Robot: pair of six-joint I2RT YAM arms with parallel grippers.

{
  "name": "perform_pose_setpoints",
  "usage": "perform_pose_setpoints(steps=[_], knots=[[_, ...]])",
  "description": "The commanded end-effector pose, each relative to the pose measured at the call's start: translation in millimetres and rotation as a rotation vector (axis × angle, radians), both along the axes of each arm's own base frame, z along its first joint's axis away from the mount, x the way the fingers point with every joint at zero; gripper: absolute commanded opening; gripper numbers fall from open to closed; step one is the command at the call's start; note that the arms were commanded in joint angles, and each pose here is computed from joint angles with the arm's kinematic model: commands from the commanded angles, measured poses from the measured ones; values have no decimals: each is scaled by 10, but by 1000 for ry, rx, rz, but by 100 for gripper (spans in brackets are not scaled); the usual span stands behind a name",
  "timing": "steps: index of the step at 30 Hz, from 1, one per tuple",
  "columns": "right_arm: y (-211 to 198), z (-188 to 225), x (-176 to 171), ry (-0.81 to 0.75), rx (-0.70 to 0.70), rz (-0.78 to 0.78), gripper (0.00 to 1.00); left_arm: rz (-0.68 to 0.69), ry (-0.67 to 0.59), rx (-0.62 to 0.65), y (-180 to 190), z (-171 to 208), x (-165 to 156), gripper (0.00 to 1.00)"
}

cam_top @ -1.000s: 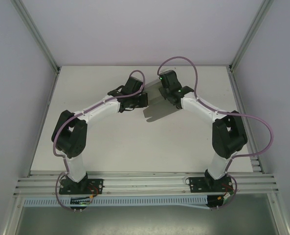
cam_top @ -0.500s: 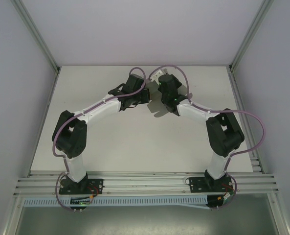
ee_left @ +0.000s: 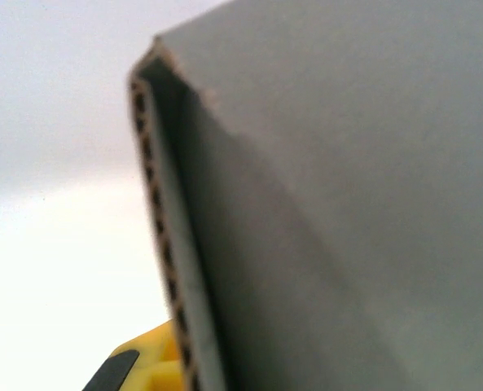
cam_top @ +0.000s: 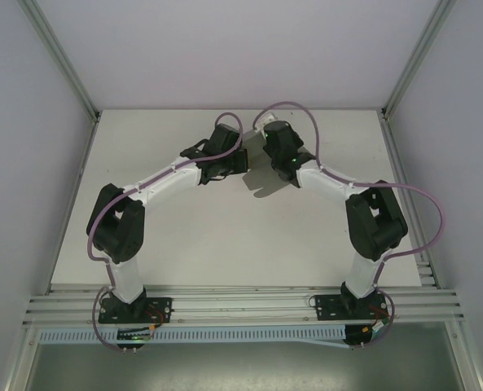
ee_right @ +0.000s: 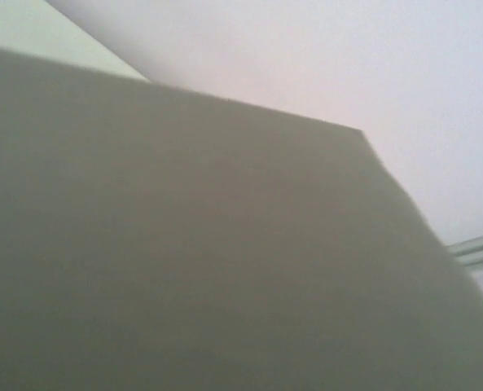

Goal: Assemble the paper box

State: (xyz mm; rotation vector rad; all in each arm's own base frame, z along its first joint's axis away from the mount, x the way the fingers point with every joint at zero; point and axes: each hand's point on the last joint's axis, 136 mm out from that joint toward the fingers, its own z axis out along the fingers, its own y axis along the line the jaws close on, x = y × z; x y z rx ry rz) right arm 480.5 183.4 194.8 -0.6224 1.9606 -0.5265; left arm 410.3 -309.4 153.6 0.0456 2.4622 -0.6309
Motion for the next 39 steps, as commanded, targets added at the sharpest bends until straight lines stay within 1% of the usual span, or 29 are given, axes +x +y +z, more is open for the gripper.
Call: perform_pose_setpoints(steps=[1, 4, 5, 7, 10, 12, 15, 17, 21, 23, 24, 27, 35, 37, 39], knots=[[-1267, -73, -104, 56, 173, -485, 0, 33, 51, 63, 263, 70, -140, 0], [-1307, -18, -93, 45, 388, -546, 0, 16, 75, 44, 202, 32, -152, 0], [-1311, -5, -87, 50, 437, -554, 0, 11, 77, 41, 192, 24, -155, 0], [-1288, 32, -75, 43, 468, -550, 0, 11, 77, 36, 188, 19, -158, 0], [-1244, 80, -70, 38, 456, -527, 0, 4, 81, 27, 165, 11, -162, 0], [-1196, 110, -67, 26, 413, -495, 0, -4, 83, 22, 142, 8, -153, 0], [-1123, 106, -72, 21, 305, -451, 0, -11, 91, 21, 110, -16, -136, 0], [-1059, 105, -74, 6, 185, -412, 0, -17, 97, 21, 94, -22, -132, 0], [-1028, 96, -46, -34, -142, -410, 0, -3, 97, 27, 119, -8, -130, 0], [-997, 50, -19, -39, -265, -405, 0, 7, 97, 30, 136, 4, -130, 0], [-986, 34, -10, -41, -298, -400, 0, 7, 99, 32, 139, 4, -134, 0], [-924, -51, -8, -24, -343, -365, 0, 15, 105, 41, 164, 2, -144, 0], [-932, -67, 0, -40, -476, -341, 0, 34, 100, 60, 224, 23, -151, 0], [-941, -56, 0, -46, -464, -351, 0, 36, 99, 57, 223, 21, -150, 0], [-934, -47, -13, -44, -406, -361, 0, 30, 103, 53, 207, 13, -151, 0]])
